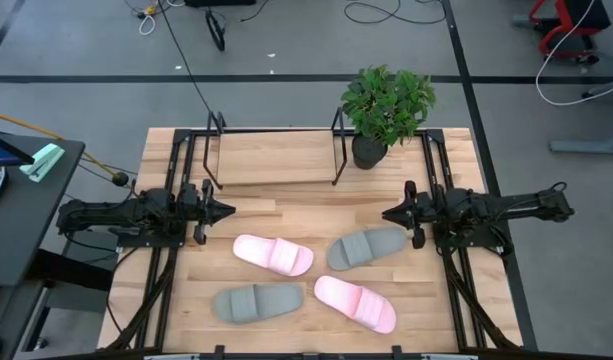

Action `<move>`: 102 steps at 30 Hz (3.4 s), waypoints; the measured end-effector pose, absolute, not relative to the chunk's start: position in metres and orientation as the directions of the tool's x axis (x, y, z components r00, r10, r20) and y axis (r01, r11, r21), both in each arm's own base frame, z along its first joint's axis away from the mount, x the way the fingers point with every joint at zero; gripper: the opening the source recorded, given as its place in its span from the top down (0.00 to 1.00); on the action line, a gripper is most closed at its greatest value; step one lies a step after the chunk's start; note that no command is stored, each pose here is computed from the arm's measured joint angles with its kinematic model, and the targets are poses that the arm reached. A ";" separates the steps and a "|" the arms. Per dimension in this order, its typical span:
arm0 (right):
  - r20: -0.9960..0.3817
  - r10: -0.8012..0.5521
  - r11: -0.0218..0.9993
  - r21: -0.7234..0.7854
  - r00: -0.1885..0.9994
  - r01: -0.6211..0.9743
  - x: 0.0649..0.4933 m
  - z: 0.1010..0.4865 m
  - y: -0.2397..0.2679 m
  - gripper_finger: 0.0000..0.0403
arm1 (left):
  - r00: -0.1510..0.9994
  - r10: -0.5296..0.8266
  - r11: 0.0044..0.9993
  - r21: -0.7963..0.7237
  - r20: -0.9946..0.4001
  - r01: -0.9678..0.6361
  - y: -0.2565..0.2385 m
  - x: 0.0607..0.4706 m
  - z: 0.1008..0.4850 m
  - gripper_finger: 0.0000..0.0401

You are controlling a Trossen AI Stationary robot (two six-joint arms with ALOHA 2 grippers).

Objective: Pick and place slides into the shelf
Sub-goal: Put the right gray slide on the shelf

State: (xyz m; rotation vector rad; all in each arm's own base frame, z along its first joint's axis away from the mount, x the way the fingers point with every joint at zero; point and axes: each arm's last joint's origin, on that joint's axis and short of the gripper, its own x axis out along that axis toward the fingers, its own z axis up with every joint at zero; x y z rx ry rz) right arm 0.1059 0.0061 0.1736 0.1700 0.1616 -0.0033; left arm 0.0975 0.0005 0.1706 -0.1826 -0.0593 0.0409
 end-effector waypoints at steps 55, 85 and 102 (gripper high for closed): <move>-0.932 0.015 0.564 0.307 0.362 0.767 0.118 0.206 -0.003 0.55 | 0.999 0.044 0.982 -0.187 0.018 -0.040 0.000 0.098 0.167 0.93; -0.959 0.073 0.405 0.281 0.276 0.870 0.126 0.200 0.000 0.45 | 0.999 0.046 0.981 -0.187 0.015 -0.043 0.001 0.098 0.167 0.90; -0.974 0.068 0.317 0.226 0.215 0.921 0.135 0.165 0.021 0.45 | 0.999 0.047 0.981 -0.187 0.015 -0.043 0.001 0.098 0.167 0.90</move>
